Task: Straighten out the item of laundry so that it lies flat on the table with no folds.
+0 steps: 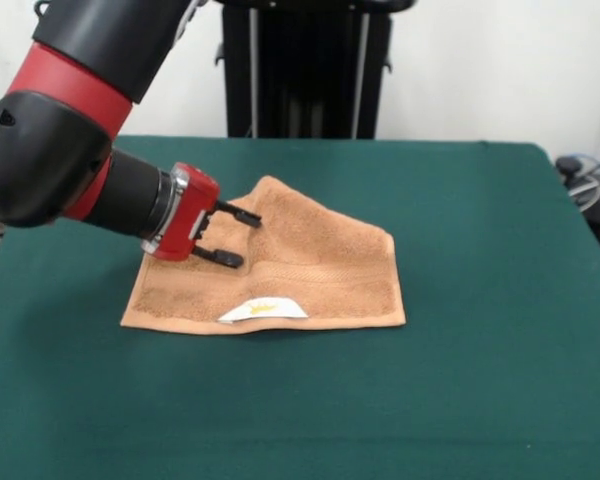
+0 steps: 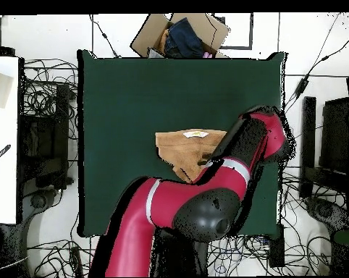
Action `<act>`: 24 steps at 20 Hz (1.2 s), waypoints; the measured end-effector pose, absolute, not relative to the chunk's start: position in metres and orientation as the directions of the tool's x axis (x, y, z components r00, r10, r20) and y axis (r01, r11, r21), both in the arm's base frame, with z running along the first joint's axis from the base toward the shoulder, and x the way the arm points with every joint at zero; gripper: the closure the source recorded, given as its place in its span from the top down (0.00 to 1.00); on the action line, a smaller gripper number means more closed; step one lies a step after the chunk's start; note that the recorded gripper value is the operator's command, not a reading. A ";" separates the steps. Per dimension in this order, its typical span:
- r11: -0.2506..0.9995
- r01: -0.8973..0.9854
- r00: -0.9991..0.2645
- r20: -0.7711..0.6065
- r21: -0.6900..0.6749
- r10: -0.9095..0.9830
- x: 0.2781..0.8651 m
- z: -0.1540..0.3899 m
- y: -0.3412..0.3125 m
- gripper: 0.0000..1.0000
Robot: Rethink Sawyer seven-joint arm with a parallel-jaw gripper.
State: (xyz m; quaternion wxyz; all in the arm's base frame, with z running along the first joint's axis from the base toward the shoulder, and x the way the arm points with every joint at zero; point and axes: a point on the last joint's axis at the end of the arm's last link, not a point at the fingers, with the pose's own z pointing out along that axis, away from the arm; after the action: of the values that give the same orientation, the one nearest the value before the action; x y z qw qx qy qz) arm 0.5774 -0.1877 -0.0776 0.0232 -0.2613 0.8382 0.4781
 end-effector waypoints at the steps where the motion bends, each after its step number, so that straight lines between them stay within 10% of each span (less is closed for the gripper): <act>1: 0.401 -0.462 -0.861 -0.291 0.791 -0.418 0.578 -0.078 -0.188 1.00; 24: 0.351 -0.509 -0.827 -0.333 0.786 -0.454 0.600 -0.081 -0.206 1.00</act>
State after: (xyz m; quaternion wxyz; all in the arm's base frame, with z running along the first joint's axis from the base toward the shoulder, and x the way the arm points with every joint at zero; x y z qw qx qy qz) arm 0.6000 -0.2058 -0.0815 0.0283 -0.2930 0.8214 0.4885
